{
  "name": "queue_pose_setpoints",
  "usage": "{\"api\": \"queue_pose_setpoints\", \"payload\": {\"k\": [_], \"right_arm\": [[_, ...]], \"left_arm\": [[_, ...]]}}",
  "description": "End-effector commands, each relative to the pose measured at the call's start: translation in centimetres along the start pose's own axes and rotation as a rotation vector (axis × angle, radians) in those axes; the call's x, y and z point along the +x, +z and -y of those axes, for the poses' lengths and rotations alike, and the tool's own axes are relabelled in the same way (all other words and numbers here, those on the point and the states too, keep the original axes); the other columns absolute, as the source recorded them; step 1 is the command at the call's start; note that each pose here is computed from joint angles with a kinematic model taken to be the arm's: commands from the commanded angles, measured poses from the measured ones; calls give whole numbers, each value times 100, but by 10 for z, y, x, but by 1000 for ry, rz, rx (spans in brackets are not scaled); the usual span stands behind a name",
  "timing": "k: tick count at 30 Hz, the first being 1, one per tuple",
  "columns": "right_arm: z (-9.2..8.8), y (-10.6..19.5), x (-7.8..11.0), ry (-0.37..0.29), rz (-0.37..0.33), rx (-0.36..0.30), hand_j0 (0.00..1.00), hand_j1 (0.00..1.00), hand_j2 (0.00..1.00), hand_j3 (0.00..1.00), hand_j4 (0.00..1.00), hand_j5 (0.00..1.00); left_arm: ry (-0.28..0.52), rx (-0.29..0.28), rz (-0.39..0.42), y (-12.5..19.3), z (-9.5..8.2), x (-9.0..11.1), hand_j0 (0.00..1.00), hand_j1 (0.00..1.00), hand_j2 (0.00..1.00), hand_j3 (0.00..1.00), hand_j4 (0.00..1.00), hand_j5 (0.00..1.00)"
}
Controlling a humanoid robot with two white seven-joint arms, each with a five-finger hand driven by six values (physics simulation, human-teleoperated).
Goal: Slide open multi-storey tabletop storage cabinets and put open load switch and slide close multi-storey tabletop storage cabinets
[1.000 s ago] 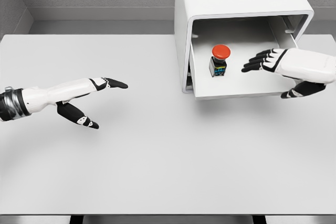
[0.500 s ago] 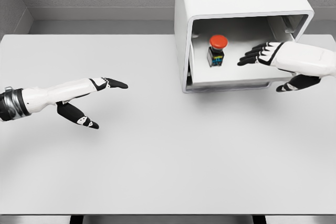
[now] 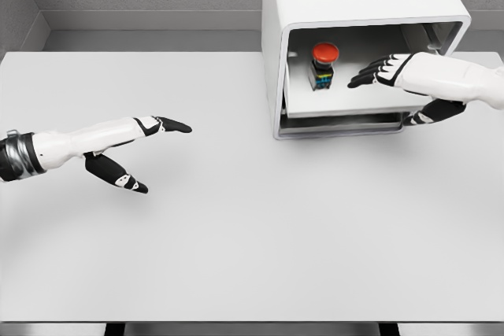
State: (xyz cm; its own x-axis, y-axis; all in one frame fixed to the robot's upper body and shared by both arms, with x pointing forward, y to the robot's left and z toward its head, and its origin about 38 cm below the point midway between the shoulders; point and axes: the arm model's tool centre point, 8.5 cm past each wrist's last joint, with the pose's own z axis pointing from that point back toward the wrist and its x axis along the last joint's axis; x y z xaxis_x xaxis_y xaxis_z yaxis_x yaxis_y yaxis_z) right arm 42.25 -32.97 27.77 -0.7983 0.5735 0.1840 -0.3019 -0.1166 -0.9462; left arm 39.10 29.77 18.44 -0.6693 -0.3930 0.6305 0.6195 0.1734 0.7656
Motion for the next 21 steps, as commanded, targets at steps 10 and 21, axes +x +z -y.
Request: {"api": "queue_pose_setpoints", "payload": {"k": [10, 21], "right_arm": [[-1, -8, -25, -29, -54, 6, 94, 94, 94, 94, 94, 94], [3, -20, -28, -28, -48, 9, 94, 94, 94, 94, 94, 94]], "left_arm": [[6, 4, 0, 1, -1, 0, 100, 100, 100, 100, 100, 100], [7, 5, -2, 1, 0, 0, 100, 100, 100, 100, 100, 100]]}}
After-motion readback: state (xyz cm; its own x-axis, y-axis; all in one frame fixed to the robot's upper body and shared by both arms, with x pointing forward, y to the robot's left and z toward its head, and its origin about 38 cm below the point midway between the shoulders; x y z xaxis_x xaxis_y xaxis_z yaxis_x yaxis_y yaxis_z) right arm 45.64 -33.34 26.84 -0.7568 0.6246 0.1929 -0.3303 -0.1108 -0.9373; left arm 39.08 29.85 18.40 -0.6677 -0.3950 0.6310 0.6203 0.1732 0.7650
